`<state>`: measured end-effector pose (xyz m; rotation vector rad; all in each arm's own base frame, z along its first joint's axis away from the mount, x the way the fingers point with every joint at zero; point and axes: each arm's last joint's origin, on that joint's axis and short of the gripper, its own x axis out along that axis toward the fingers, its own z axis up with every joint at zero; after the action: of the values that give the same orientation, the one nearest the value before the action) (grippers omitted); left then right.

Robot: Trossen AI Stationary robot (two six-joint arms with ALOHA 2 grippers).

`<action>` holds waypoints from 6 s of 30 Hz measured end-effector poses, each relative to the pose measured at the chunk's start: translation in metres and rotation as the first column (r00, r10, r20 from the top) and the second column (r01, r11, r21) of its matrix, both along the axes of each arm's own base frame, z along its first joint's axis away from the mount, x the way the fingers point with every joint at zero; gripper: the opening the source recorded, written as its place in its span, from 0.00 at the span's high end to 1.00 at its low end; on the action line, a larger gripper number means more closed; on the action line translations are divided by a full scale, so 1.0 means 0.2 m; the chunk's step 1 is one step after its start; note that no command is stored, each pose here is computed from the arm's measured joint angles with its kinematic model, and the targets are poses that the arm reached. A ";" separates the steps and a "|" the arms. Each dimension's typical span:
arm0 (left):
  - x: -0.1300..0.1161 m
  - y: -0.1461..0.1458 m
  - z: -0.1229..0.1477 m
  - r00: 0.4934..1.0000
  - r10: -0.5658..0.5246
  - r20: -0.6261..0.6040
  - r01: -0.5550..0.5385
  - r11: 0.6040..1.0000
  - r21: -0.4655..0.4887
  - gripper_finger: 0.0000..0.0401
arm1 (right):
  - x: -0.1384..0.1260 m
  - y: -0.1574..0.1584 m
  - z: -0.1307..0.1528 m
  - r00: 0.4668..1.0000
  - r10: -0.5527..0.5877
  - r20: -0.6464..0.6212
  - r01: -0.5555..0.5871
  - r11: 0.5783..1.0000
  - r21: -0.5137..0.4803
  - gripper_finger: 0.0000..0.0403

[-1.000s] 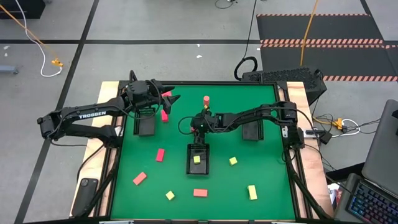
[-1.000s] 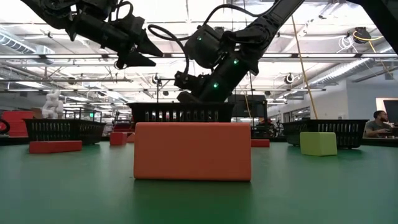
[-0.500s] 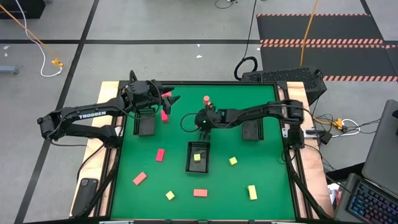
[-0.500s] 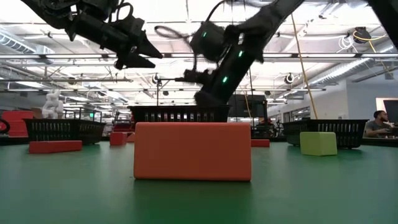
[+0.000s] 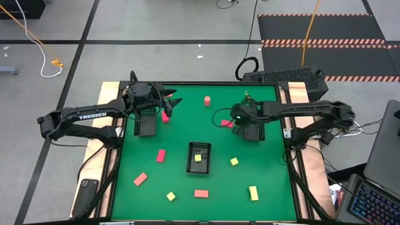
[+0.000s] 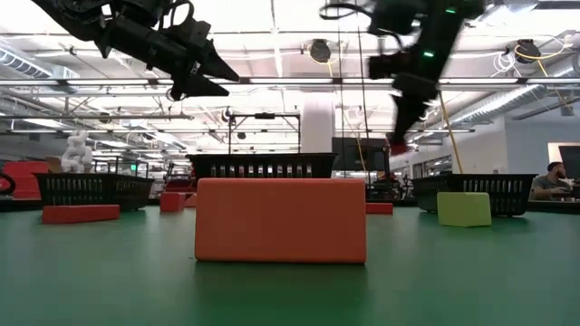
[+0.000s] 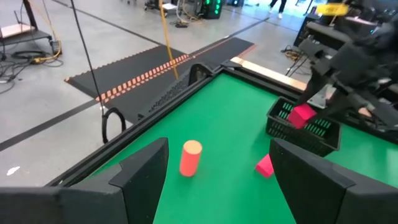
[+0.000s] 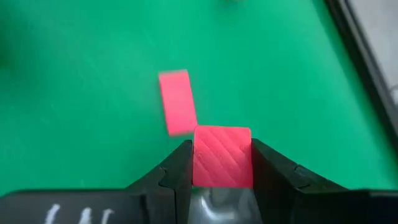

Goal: Sort & place blocks by color
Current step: Put the red block into the top right black basket

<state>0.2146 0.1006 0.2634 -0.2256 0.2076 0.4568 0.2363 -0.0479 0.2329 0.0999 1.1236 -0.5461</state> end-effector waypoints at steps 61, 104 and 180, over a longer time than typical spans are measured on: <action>0.05 -0.03 0.10 0.989 -0.076 0.125 0.041 0.964 0.263 0.30 | -0.15 -0.26 0.03 0.814 0.118 0.568 0.120 0.924 -0.364 0.30; 0.13 0.18 -0.18 0.997 -0.075 -0.008 0.075 0.996 -0.038 0.30 | 0.15 -0.38 -0.12 0.976 0.118 0.182 -0.129 0.991 0.048 0.30; 0.17 0.06 -0.20 0.987 -0.156 -0.036 0.150 0.980 -0.132 0.30 | -0.17 -0.05 0.00 0.966 -0.097 -0.239 0.152 0.963 0.224 0.70</action>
<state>0.2485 0.1135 0.2238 -0.3232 0.2980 0.2957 0.2032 -0.0570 0.2334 0.3282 1.4117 -0.5408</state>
